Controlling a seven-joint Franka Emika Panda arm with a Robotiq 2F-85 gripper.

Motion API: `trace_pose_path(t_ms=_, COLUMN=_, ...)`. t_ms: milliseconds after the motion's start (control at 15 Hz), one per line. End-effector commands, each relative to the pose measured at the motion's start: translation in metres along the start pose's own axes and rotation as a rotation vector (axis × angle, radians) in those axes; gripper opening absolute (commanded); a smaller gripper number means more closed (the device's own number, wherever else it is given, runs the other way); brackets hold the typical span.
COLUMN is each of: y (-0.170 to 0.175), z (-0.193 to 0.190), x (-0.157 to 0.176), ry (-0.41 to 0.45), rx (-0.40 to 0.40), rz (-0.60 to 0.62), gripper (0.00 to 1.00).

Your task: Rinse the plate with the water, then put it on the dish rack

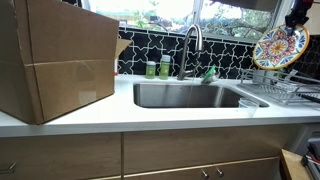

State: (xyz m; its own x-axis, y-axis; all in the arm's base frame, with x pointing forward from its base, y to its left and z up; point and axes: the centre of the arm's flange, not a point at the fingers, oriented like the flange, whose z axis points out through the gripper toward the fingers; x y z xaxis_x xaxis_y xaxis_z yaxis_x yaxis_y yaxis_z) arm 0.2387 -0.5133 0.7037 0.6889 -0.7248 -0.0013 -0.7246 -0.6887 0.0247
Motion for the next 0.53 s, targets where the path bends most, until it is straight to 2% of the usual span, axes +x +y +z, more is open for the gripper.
trace_pose_path(t_ms=0, y=0.029, z=0.004, x=0.009, ry=-0.071, rx=-0.08, rz=-0.03, gripper=0.03)
trace_pose_path(t_ms=200, y=0.043, z=0.029, x=0.014, ry=-0.139, rx=-0.135, rz=-0.041, gripper=0.03)
trace_pose_path(t_ms=467, y=0.051, z=0.047, x=0.021, ry=-0.19, rx=-0.168, rz=-0.012, gripper=0.03)
